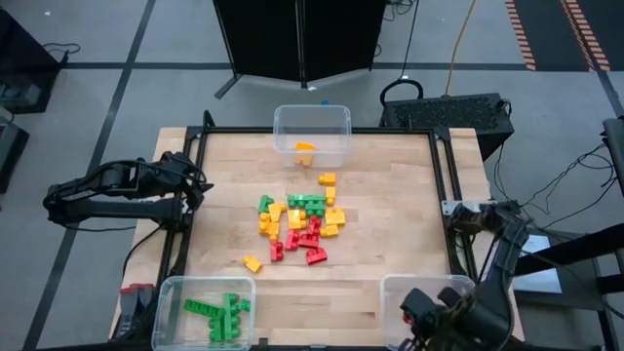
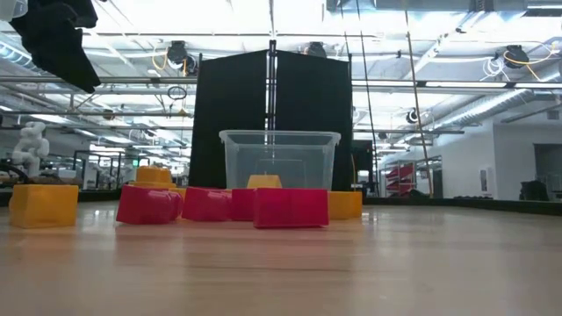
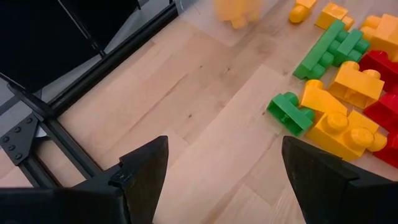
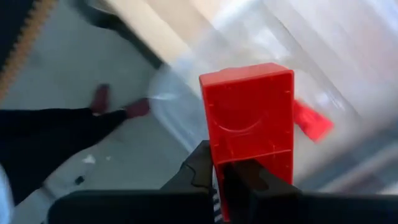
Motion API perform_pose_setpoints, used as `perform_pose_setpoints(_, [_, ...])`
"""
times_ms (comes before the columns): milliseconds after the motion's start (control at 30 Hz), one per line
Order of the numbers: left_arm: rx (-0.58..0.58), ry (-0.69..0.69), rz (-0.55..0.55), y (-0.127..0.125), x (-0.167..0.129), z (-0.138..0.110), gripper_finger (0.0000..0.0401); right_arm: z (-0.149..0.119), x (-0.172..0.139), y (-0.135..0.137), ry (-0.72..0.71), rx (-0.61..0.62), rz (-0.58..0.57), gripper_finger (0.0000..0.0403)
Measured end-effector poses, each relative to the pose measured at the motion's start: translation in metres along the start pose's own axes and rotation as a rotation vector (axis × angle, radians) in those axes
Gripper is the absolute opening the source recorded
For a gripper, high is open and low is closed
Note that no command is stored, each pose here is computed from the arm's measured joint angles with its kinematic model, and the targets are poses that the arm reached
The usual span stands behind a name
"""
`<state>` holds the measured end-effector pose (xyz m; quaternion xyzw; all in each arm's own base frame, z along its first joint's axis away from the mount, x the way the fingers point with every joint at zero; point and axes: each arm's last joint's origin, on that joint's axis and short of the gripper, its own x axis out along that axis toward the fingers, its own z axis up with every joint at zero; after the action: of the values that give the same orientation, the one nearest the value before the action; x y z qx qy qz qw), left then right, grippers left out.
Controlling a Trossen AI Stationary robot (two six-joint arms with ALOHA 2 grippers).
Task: Sort blocks
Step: Put the red game piece into the bottom right transparent bin
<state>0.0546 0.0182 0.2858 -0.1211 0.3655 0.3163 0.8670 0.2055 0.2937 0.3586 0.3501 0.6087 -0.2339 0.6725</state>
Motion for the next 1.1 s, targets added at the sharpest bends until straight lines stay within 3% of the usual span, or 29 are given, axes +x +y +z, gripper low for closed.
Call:
perform_pose_setpoints(167, [0.0, 0.0, 0.0, 0.0, 0.0, 0.0, 0.0287, -0.01, 0.037, -0.011, 0.048, 0.049, -0.177, 0.0013])
perform_pose_setpoints(333, [-0.001, 0.0, 0.0, 0.0, 0.0, 0.0, 0.0287, -0.002, 0.047, -0.013, 0.038, -0.014, -0.213, 0.004])
perform_pose_setpoints(733, [-0.001, 0.001, -0.004, 0.0, 0.0, 0.0, 0.0287, 0.017, 0.047, -0.008, 0.074, -0.072, -0.211, 0.0189])
perform_pose_setpoints(933, [-0.001, 0.002, -0.003, 0.0, 0.0, 0.0, 0.0287, 0.042, 0.018, 0.005, -0.043, -0.155, -0.071, 0.0215])
perform_pose_setpoints(1100, [-0.001, 0.001, -0.004, 0.0, 0.0, 0.0, 0.0287, 0.088, -0.03, 0.014, -0.295, -0.269, 0.092, 0.0208])
